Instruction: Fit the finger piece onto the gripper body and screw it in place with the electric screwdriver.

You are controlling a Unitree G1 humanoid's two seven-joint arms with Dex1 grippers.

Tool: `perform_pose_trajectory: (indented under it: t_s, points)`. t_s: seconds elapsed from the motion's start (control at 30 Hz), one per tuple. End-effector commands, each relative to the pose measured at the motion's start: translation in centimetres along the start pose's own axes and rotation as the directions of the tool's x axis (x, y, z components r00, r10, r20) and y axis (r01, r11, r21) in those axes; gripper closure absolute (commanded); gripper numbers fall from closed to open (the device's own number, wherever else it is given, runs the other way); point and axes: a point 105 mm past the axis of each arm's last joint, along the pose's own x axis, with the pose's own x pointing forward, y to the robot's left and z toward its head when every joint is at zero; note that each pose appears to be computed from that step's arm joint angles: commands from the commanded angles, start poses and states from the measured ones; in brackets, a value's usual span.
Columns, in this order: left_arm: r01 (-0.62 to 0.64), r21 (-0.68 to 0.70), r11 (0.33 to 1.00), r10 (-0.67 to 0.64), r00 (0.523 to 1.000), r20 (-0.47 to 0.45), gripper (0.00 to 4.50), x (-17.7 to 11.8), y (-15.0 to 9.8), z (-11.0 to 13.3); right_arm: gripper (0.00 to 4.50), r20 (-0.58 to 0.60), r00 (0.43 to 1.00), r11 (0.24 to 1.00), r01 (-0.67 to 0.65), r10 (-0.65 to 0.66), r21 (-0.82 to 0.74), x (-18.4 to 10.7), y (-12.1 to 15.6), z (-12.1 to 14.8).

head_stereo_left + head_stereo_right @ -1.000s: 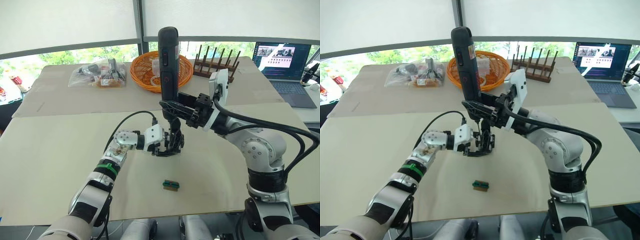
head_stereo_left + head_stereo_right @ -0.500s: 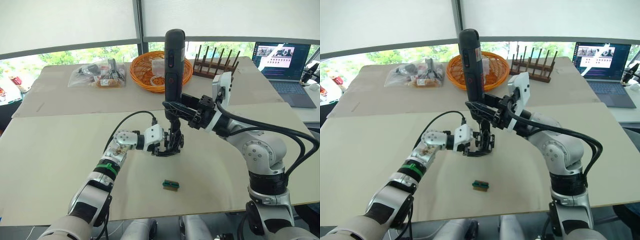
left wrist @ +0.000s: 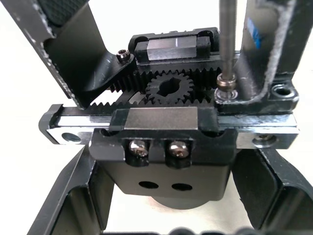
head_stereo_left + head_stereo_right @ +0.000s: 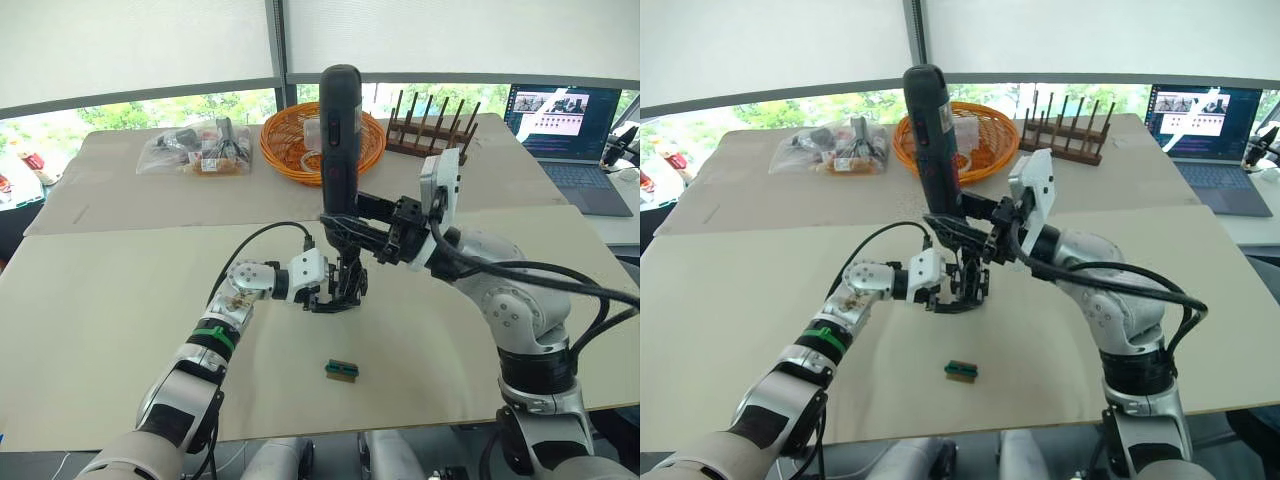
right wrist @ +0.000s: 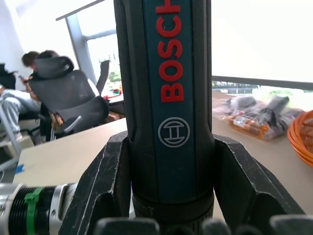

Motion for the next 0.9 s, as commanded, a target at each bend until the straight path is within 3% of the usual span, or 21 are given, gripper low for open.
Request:
perform_pose_trajectory:
  t_s: [0.03,0.6,0.9]
  points:
    - [-0.041,0.052,0.998,0.04,0.999,0.021,1.65,-0.6,1.5,1.4,2.54,-0.052,0.998,0.999,-0.03,0.029,-0.019,-0.3,0.3,-1.2]
    - [-0.041,0.058,0.997,0.04,0.999,0.017,1.65,-0.6,1.4,1.3,2.54,-0.304,0.952,0.999,-0.027,0.036,0.033,-2.8,-1.5,-6.5]
    - [-0.043,0.06,0.997,0.042,0.999,0.02,1.65,-0.6,1.5,1.3,2.54,-0.34,0.939,0.997,-0.029,0.05,0.066,-2.8,-2.0,-7.3]
